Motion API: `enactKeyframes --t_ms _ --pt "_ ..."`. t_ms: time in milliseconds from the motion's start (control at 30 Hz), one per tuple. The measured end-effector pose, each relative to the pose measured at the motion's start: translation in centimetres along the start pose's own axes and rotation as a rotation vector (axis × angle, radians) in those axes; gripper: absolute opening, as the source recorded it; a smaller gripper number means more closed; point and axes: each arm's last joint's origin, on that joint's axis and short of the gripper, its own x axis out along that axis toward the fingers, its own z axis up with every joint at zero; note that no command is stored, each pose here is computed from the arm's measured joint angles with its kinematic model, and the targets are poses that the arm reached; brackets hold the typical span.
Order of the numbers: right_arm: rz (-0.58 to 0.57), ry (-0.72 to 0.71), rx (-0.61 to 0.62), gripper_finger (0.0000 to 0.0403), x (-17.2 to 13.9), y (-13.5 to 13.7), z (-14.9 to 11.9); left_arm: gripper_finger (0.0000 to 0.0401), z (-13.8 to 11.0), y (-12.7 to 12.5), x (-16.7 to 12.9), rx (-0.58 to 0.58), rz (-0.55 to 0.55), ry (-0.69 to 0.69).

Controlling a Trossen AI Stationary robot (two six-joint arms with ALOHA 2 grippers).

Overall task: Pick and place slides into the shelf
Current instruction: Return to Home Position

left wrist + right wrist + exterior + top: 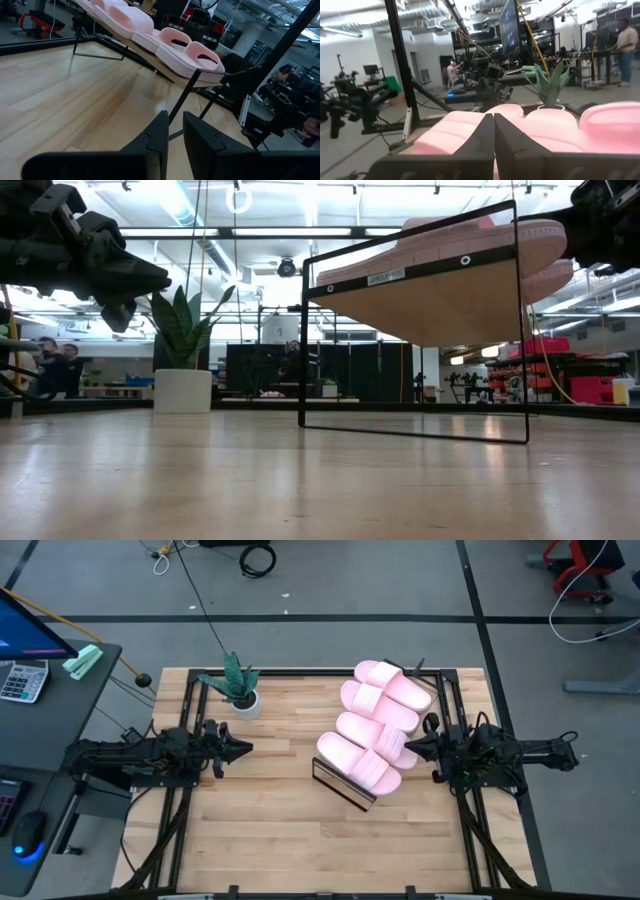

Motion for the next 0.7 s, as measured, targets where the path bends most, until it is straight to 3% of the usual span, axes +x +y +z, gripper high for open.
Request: enactKeyframes --t_ms 200,700 --pt "-0.007 0.052 -0.062 0.0 0.0 -0.1 -0.5 0.0053 0.0 0.0 0.0 0.0 0.0 0.0" --pt "-0.019 0.134 -0.05 0.0 -0.1 -0.2 -1.3 0.0064 0.0 0.0 0.0 0.0 0.0 0.0"
